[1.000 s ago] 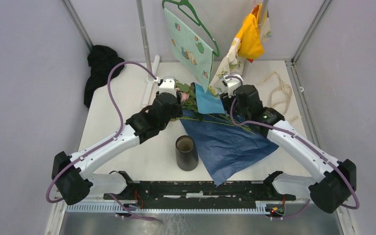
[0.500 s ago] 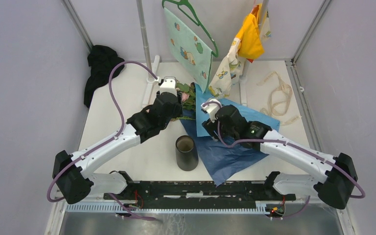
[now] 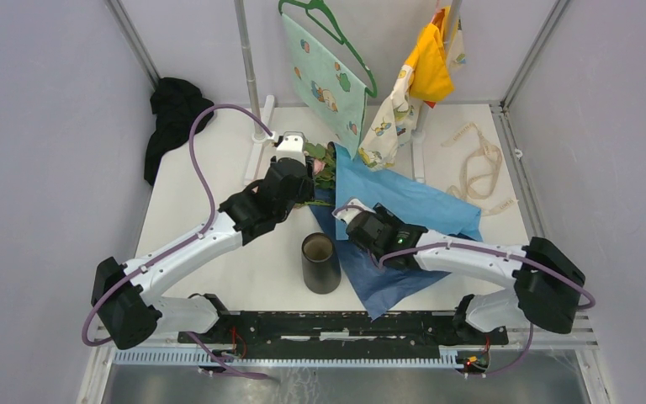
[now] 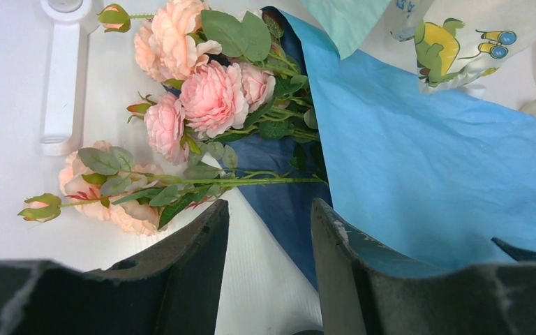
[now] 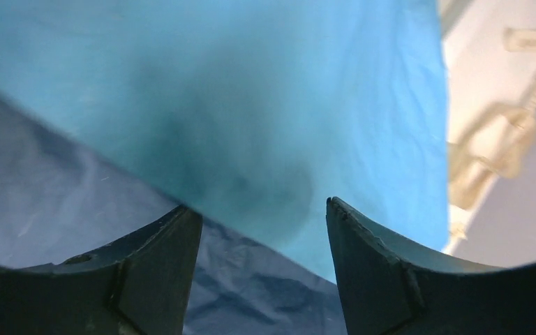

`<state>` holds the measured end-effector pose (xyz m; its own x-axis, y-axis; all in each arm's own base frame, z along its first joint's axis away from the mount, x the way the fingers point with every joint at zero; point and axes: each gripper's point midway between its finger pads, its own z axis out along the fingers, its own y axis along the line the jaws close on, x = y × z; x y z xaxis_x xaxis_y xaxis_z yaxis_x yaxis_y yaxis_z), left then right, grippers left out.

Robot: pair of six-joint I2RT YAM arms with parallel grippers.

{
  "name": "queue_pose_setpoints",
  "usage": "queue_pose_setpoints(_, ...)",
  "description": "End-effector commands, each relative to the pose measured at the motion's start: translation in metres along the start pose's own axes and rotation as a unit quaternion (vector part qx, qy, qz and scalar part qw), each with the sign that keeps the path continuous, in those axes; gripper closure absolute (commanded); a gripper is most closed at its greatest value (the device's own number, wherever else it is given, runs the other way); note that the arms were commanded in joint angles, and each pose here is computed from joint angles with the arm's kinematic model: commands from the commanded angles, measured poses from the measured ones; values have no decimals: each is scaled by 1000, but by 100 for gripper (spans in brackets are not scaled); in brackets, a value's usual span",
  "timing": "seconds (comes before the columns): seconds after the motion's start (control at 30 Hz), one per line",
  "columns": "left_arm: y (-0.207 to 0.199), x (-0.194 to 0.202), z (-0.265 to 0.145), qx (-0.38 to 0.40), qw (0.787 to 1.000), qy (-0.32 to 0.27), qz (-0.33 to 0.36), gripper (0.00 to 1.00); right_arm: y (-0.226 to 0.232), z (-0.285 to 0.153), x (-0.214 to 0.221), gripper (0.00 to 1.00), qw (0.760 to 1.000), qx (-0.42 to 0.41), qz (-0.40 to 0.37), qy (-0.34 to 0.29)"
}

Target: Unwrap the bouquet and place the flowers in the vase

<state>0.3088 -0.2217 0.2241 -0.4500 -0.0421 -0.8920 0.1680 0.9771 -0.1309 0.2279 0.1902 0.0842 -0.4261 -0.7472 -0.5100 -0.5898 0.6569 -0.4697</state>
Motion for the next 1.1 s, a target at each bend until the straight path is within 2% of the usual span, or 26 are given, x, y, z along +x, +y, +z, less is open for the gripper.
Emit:
queue_pose_setpoints(0.0,-7,-25,-8,17,999,-30,-28,46,-43,2,-23,29,990,139,7,-10)
queue_pose_setpoints(0.1,-7,-23,-7,17,999,-29,-29,46,-57,5,-29,33,980,199,-10,4)
queue_pose_setpoints(0.17,-7,-22,-7,18,999,-28,-28,46,-68,3,-39,44,973,231,-22,8)
queue_pose_setpoints(0.23,-9,-22,-6,20,999,-27,-28,46,-78,0,-54,62,970,244,-15,2)
queue_pose_setpoints(0.3,-10,-21,-6,24,999,-26,-28,47,-92,-3,-67,92,968,250,12,-11)
queue_pose_setpoints(0.37,-11,-21,-6,27,999,-25,-28,47,-111,-5,-76,99,965,257,40,-18)
queue_pose_setpoints(0.5,-14,-19,-4,34,999,-24,-28,47,-167,2,-74,100,952,284,111,1)
queue_pose_setpoints(0.67,-21,-18,0,44,999,-17,-24,47,-212,41,-66,100,947,272,168,29)
queue_pose_setpoints(0.9,-20,-15,1,43,999,-15,-24,47,-246,120,-34,100,937,267,194,116)
queue_pose_setpoints(1.07,-16,-16,1,33,999,-17,-20,48,-261,156,-20,100,934,245,221,137)
